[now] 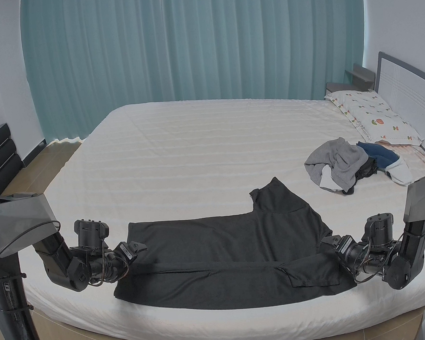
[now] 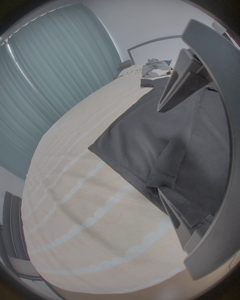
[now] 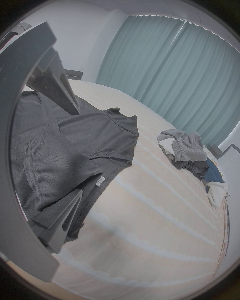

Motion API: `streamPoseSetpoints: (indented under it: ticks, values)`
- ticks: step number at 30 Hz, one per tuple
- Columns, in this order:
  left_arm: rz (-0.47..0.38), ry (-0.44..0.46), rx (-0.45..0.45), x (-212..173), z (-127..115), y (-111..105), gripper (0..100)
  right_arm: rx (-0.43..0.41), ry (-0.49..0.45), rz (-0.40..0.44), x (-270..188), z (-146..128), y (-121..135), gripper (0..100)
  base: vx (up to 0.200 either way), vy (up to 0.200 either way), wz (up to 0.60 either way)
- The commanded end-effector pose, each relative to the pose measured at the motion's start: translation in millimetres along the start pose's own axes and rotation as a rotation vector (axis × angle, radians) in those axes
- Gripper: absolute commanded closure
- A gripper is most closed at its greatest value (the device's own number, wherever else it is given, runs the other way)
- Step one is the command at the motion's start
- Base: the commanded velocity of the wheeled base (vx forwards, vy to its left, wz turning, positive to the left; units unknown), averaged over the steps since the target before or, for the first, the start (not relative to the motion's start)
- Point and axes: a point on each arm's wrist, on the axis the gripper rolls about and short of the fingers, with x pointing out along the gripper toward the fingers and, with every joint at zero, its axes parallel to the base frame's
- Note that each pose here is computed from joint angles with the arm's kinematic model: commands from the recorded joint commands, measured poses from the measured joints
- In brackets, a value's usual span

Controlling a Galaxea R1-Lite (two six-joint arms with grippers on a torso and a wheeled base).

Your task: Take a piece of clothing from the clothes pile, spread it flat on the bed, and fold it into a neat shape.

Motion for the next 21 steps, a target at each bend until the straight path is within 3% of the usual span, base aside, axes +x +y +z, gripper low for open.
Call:
streamPoseSetpoints:
  ticks: [1,3,4,21]
  values:
    - [0.015,0.008,0.01,3.8,-3.7,1.2,0,0.0,0.002,-0.001,0.3,-0.4,-0.3,0,0.0,0.0,0.0]
    - [0.026,0.01,0.012,5.1,-3.9,1.2,0,0.0,0.002,-0.001,0.3,-0.4,-0.3,0,0.0,0.0,0.0]
    - [0.035,0.01,0.011,5.2,-4.0,1.6,100,0.0,0.002,-0.001,0.3,-0.4,-0.3,0,0.0,0.0,0.0]
    - [0.104,-0.068,-0.008,3.9,3.3,5.5,100,-0.002,-0.016,0.016,-0.6,3.4,3.6,0,0.0,0.0,0.0]
